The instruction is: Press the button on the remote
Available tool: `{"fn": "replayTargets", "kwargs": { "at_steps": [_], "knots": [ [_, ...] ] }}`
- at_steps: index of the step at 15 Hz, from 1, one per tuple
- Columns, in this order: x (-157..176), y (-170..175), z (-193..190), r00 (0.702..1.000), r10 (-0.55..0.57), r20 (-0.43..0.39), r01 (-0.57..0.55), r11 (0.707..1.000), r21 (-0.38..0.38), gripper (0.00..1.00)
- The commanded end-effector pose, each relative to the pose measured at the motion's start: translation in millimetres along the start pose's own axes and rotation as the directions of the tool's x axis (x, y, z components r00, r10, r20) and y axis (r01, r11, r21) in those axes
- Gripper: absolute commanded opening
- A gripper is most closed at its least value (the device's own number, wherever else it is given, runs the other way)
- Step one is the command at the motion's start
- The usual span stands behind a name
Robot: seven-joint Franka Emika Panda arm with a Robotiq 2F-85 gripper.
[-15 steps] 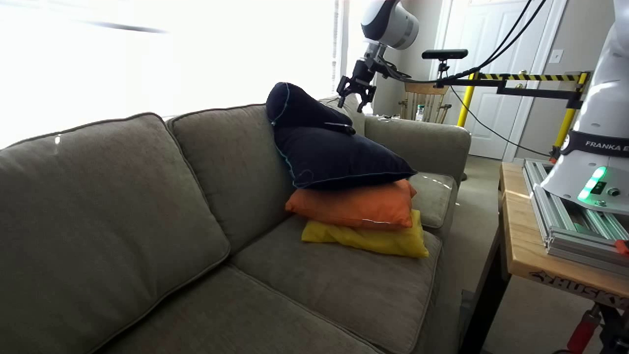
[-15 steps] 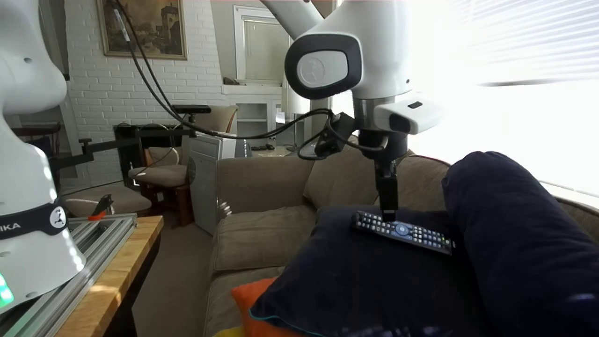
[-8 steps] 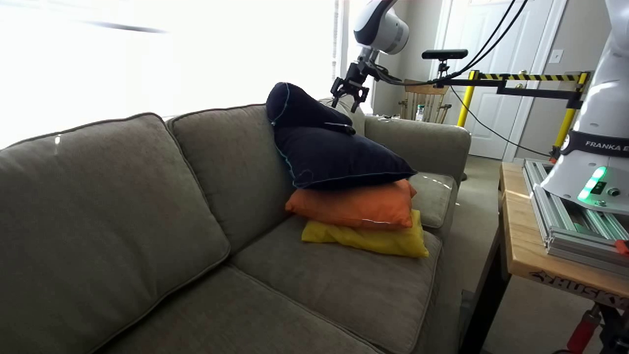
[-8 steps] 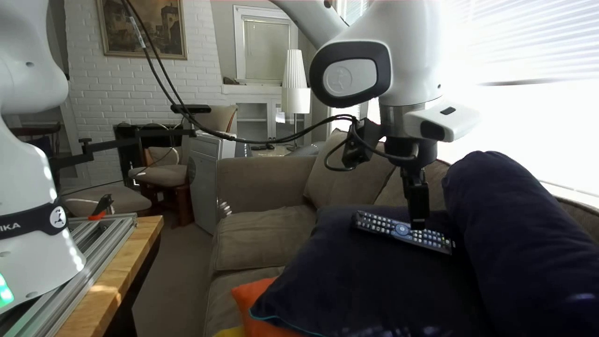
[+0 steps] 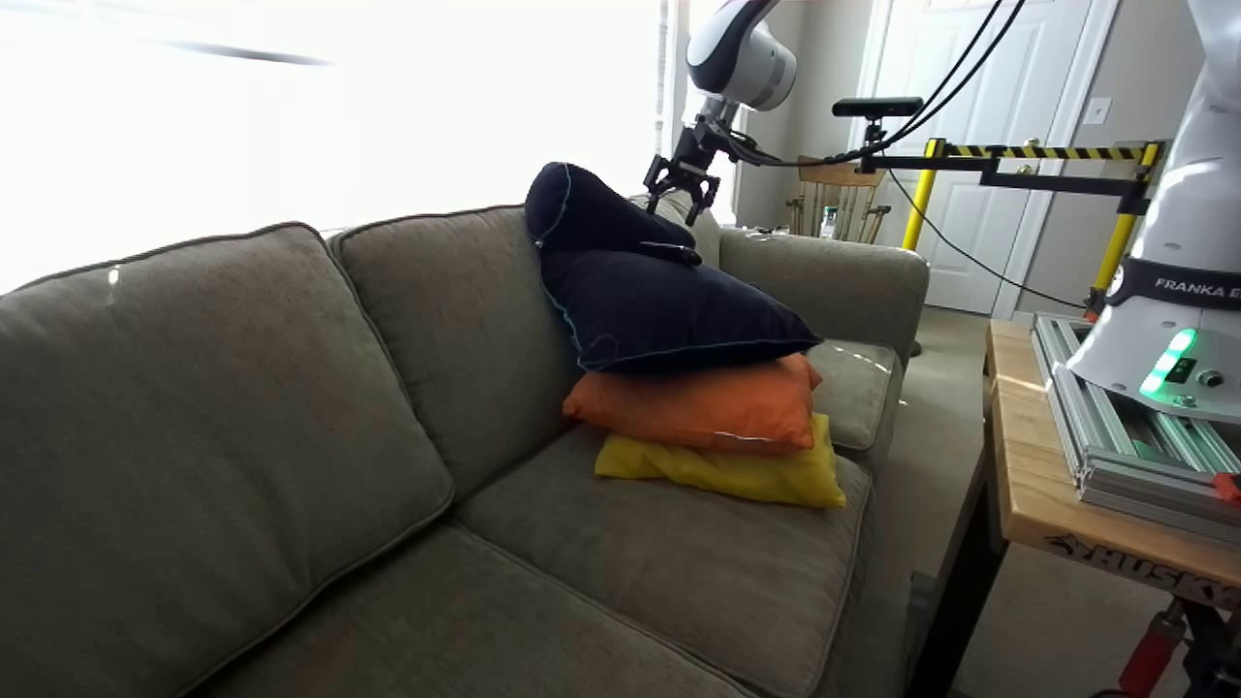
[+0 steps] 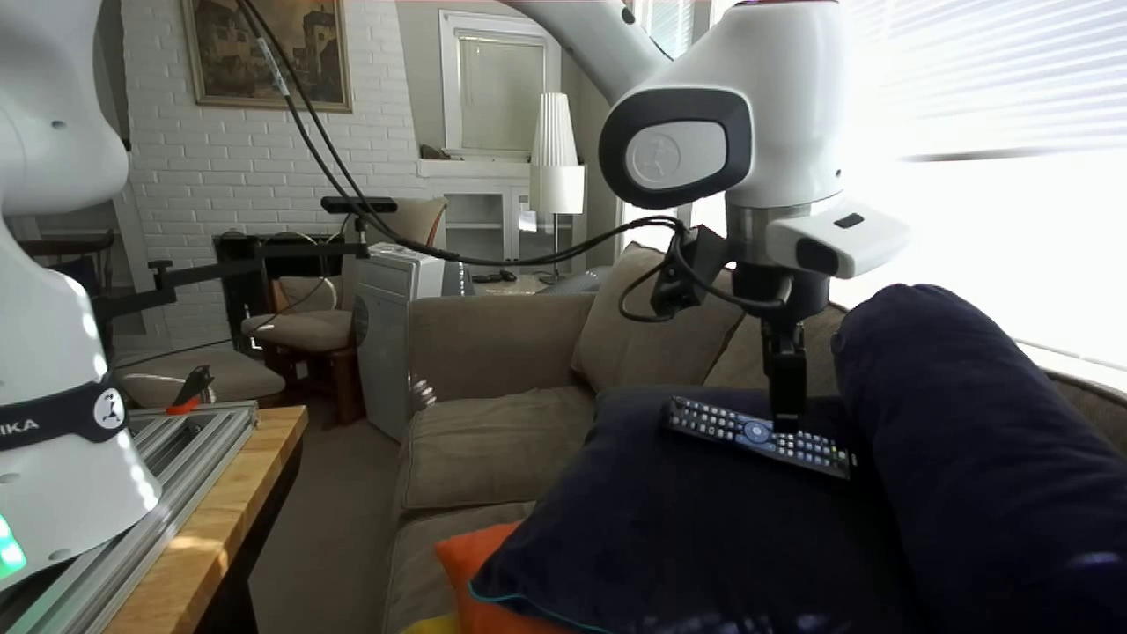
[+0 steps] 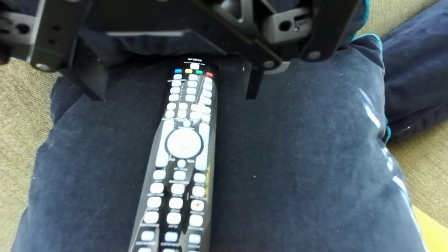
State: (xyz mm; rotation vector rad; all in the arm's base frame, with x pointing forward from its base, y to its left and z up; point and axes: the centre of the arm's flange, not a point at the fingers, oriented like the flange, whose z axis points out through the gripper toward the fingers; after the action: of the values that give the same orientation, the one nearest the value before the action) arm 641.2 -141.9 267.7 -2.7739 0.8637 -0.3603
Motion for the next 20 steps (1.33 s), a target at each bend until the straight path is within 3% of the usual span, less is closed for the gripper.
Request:
{"fn": "replayTargets", "kwargs": {
  "at_steps": [1,5,6,7,17,20],
  "knots": [
    [-20,-3,-20,0.998,0.057,0.037,-0.057,0.998,0.004,1.00],
    [-45,8,-36,0.997,0.058,0.057,-0.057,0.998,-0.022,1.00],
    [-51,12,-40,0.996,0.064,0.061,-0.062,0.998,-0.029,0.75],
    [-56,17,-43,0.996,0.064,0.061,-0.062,0.998,-0.033,0.74],
    [-93,36,-43,0.992,0.082,0.098,-0.079,0.996,-0.031,0.01],
    [-97,34,-39,0.992,0.076,0.106,-0.073,0.997,-0.026,0.00]
  ]
}}
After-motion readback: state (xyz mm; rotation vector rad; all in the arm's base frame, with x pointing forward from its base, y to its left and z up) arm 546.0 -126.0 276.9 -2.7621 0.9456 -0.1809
